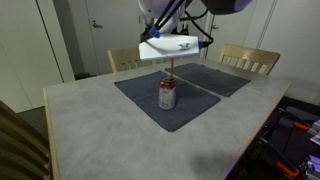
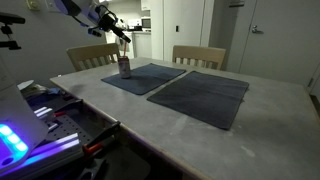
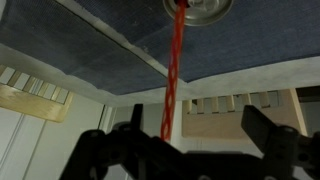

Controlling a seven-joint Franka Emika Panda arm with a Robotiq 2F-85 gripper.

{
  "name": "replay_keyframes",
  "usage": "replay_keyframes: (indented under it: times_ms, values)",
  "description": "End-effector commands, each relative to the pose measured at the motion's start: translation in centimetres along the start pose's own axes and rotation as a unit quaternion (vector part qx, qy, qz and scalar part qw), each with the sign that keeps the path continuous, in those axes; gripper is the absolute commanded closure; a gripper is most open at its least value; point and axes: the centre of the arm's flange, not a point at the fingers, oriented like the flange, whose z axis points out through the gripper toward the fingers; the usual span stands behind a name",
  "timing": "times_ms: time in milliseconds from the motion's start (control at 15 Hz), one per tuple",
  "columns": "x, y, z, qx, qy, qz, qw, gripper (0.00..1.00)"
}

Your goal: Place the red straw in the can

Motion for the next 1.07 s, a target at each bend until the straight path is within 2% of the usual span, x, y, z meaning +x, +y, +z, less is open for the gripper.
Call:
replay_keyframes:
  times_ms: [0, 200, 467, 1000]
  values:
    - [0.2, 0.6, -0.8, -0.012, 0.005, -0.001, 0.9999, 0.00]
    - [0.8, 0.9, -1.4, -0.022, 0.009, -0.006, 0.9997, 0.00]
    - [2.3, 1.9, -3.3, -0.037, -0.012, -0.022, 0.9990, 0.00]
    - [6.7, 3.1, -7.3, -0.033, -0.032, -0.051, 0.9977, 0.00]
